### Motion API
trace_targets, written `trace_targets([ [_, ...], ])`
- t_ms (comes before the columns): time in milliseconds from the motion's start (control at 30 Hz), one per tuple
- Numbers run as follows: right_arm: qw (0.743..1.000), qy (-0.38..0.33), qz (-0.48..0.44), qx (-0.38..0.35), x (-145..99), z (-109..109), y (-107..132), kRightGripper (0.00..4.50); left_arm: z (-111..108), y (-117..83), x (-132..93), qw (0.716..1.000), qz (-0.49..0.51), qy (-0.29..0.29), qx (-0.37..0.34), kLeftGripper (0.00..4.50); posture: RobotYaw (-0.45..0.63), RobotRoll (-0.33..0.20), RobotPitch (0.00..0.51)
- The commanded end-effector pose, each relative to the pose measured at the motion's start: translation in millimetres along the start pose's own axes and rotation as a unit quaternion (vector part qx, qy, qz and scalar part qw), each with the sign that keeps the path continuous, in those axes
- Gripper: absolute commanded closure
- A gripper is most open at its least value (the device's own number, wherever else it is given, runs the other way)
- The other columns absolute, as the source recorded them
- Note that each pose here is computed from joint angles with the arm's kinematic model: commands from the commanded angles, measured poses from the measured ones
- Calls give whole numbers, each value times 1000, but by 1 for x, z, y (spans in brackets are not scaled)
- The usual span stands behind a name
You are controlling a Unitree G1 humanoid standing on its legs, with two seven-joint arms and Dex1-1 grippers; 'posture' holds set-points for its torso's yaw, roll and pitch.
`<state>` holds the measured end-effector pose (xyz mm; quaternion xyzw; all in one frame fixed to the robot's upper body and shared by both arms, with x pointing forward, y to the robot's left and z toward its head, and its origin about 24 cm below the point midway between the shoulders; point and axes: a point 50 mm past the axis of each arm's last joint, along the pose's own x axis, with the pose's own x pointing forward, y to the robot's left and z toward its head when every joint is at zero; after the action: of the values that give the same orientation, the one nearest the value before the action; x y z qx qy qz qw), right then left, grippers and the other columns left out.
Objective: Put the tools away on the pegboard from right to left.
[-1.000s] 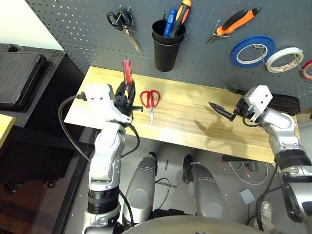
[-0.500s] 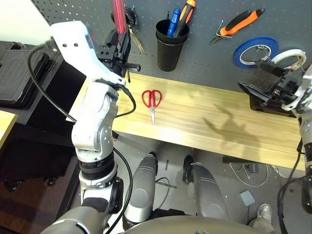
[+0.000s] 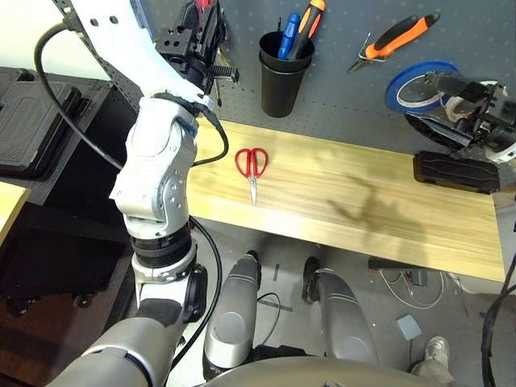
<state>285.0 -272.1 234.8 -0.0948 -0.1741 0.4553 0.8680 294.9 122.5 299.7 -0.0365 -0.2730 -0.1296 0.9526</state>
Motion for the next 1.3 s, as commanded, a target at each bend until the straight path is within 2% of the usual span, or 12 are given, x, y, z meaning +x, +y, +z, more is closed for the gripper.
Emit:
trace_targets([
  [33,1000,-2,-4,5,-4,4,3,0,11,-6,10,1000,-7,-25,-15,3688,197,0,277],
  [267,1000,-14,-5,10,3,0,9,0,23,-16,31,997,9,-61,-47,3688,182,0,273],
  [600,1000,-22,-6,13,7,-3,17,0,23,-24,57,995,5,-76,-70,3688,158,0,273],
  [933,1000,-21,-22,-3,6,-7,20,0,10,-34,75,994,-5,-69,-90,3688,99,0,271],
  [1267,999,-14,-25,-17,6,-11,24,0,-24,-39,69,999,-19,-21,-44,3688,89,0,269],
  [1300,999,-15,-26,-17,7,-11,24,0,-25,-39,68,999,-19,-19,-38,3338,89,0,269],
])
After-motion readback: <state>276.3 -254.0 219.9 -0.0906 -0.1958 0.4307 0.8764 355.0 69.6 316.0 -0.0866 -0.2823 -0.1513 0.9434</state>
